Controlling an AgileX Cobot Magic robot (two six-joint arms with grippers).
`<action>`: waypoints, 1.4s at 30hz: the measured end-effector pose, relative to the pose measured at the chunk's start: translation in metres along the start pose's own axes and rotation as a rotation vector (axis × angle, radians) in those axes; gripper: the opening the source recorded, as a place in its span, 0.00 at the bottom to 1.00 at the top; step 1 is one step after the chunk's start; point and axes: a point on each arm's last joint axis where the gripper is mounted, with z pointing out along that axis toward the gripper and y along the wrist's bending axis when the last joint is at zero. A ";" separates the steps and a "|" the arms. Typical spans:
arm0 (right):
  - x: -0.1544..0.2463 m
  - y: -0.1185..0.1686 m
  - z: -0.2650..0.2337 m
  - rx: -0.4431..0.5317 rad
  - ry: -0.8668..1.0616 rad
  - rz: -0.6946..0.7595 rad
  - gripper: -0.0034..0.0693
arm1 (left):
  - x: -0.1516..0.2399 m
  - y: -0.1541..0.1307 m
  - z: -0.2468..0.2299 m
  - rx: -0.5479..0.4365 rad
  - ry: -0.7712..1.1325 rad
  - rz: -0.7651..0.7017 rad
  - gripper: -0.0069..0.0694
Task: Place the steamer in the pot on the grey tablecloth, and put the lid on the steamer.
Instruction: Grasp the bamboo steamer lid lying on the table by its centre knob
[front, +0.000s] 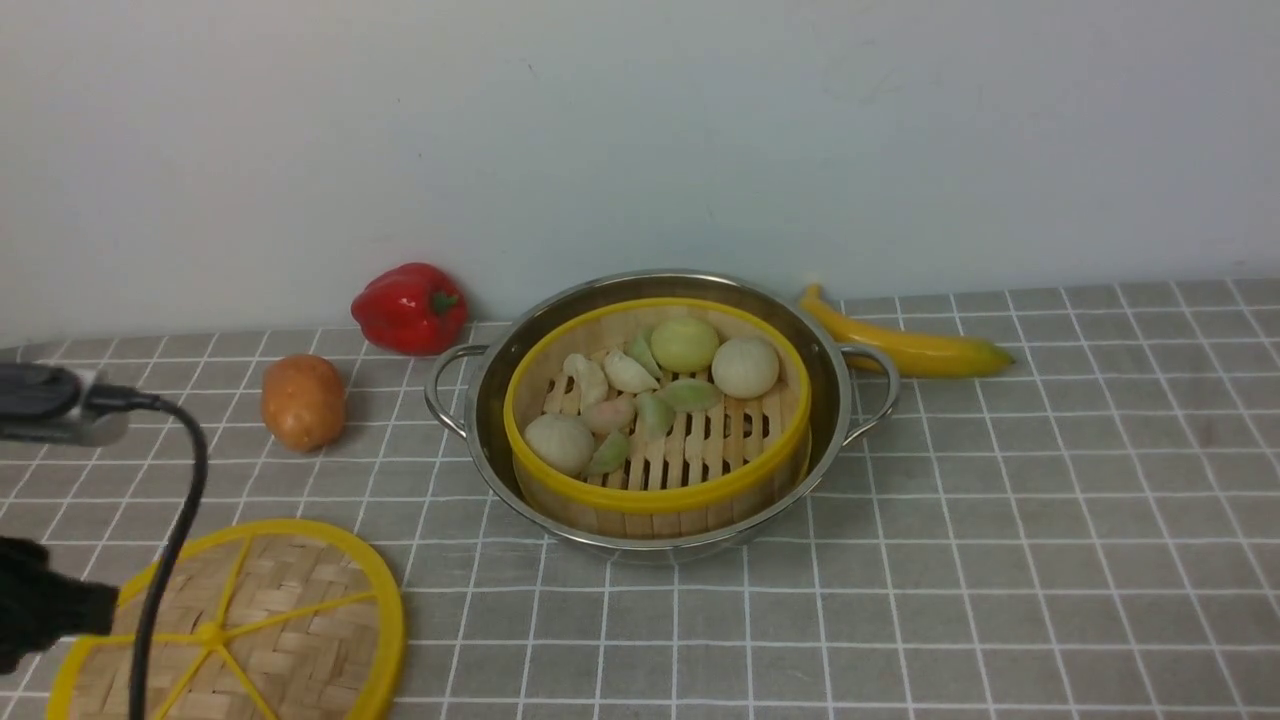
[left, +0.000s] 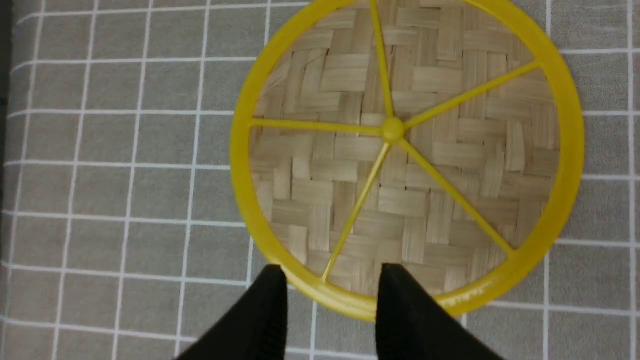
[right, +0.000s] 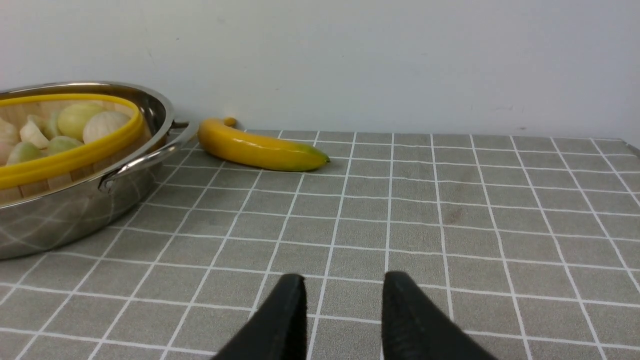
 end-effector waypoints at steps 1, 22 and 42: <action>0.000 0.000 0.000 0.000 0.000 0.000 0.38 | -0.004 0.000 0.004 0.005 0.004 0.000 0.41; 0.000 0.000 0.000 0.000 0.000 0.024 0.38 | -0.047 -0.016 0.134 0.158 0.259 0.041 0.41; 0.000 0.000 0.000 -0.001 0.000 0.028 0.38 | -0.053 -0.014 0.127 0.158 0.275 0.014 0.24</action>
